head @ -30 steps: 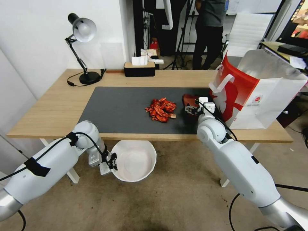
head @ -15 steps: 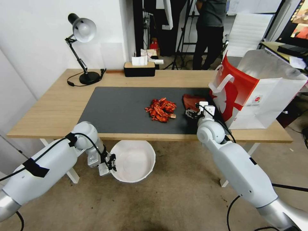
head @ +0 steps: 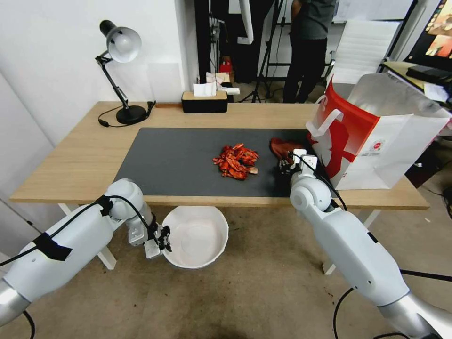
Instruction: Sweep shrimp from table into container with towel, then put container into takeout bag.
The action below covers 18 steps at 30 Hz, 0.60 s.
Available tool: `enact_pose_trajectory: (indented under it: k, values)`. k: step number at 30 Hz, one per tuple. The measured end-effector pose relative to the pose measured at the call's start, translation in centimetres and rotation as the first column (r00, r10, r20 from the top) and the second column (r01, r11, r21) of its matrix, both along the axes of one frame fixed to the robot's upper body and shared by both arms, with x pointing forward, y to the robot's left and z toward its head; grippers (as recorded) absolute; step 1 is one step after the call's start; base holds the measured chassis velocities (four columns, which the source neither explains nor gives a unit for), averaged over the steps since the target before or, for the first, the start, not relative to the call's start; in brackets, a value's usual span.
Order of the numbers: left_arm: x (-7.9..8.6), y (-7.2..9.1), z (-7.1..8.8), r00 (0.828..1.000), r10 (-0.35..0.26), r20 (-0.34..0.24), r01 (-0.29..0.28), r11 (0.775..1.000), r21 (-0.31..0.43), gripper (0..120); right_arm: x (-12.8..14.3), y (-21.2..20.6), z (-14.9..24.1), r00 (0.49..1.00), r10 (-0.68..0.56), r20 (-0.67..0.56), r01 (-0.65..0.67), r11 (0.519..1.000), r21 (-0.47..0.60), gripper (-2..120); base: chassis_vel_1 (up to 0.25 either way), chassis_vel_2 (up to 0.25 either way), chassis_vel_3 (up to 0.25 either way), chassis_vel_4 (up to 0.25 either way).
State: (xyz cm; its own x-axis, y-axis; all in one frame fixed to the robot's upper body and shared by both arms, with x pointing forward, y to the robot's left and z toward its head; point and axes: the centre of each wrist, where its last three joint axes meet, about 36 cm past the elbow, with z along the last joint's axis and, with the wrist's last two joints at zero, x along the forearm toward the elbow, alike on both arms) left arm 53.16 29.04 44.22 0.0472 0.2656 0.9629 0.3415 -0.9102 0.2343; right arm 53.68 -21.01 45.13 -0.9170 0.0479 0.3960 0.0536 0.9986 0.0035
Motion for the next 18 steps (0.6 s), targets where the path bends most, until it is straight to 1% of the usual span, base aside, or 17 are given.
enact_pose_trajectory:
  k: [1, 2, 3, 5, 6, 8, 9, 10, 13, 14, 16, 17, 18]
  values:
    - [0.1, -0.2, -0.1, 1.0, 0.001, 0.005, -0.001, 1.0, -0.009, 0, 0.5, -0.9, 0.3, 0.995, 0.066, 0.071, -0.064, 0.998, -0.028, 7, 0.0, 0.0, 0.0, 0.0]
    - [0.1, -0.2, -0.1, 1.0, 0.001, 0.005, -0.001, 1.0, -0.009, 0, 0.5, -0.9, 0.3, 0.995, 0.066, 0.071, -0.064, 0.998, -0.028, 7, 0.0, 0.0, 0.0, 0.0]
    - [0.2, -0.3, -0.3, 1.0, 0.003, 0.006, -0.003, 1.0, -0.012, 0, 0.9, -1.4, 0.3, 0.991, 0.094, 0.093, -0.09, 0.995, -0.04, 5, 0.0, 0.0, 0.0, 0.0]
    - [0.6, -0.5, -0.8, 1.0, 0.006, 0.008, -0.005, 1.0, -0.024, 0, 1.9, -2.6, 0.2, 0.98, 0.16, 0.121, -0.154, 0.986, -0.057, 5, 0.0, 0.0, 0.0, 0.0]
    - [0.6, -0.5, -0.8, 1.0, 0.006, 0.008, -0.005, 1.0, -0.024, 0, 1.9, -2.6, 0.2, 0.98, 0.16, 0.121, -0.154, 0.986, -0.057, 5, 0.0, 0.0, 0.0, 0.0]
    - [0.9, -0.7, -1.1, 1.0, 0.005, 0.009, -0.005, 0.999, -0.035, 0, 3.1, -3.7, 0.4, 0.964, 0.224, 0.145, -0.213, 0.973, -0.085, 5, 0.0, 0.0, 0.0, 0.0]
    - [0.9, -0.7, -1.1, 1.0, 0.005, 0.009, -0.005, 0.999, -0.035, 0, 3.1, -3.7, 0.4, 0.964, 0.224, 0.145, -0.213, 0.973, -0.085, 5, 0.0, 0.0, 0.0, 0.0]
    - [1.0, -0.9, -1.2, 1.0, 0.004, 0.01, -0.003, 0.999, -0.04, 0, 3.8, -4.3, 0.4, 0.955, 0.257, 0.148, -0.244, 0.965, -0.099, 5, 0.0, 0.0, 0.0, 0.0]
    - [1.4, -1.4, -1.0, 1.0, 0.0, 0.018, 0.001, 0.999, -0.051, 0, 5.2, -5.4, 0.7, 0.935, 0.323, 0.143, -0.308, 0.944, -0.118, 5, 0.0, 0.0, 0.0, 0.0]
    - [1.4, -1.4, -1.0, 1.0, 0.0, 0.018, 0.001, 0.999, -0.051, 0, 5.2, -5.4, 0.7, 0.935, 0.323, 0.143, -0.308, 0.944, -0.118, 5, 0.0, 0.0, 0.0, 0.0]
    - [1.7, -2.0, -1.0, 1.0, -0.01, 0.018, 0.011, 0.999, -0.053, 0, 6.0, -5.9, 0.5, 0.922, 0.368, 0.123, -0.352, 0.927, -0.13, 5, 0.0, 0.0, 0.0, 0.0]
    - [1.7, -2.0, -1.0, 1.0, -0.01, 0.018, 0.011, 0.999, -0.053, 0, 6.0, -5.9, 0.5, 0.922, 0.368, 0.123, -0.352, 0.927, -0.13, 5, 0.0, 0.0, 0.0, 0.0]
    - [2.0, -2.5, -1.1, 1.0, -0.018, 0.019, 0.019, 0.998, -0.057, 0, 6.2, -6.1, 0.2, 0.913, 0.392, 0.11, -0.377, 0.916, -0.137, 5, 0.0, 0.0, 0.0, 0.0]
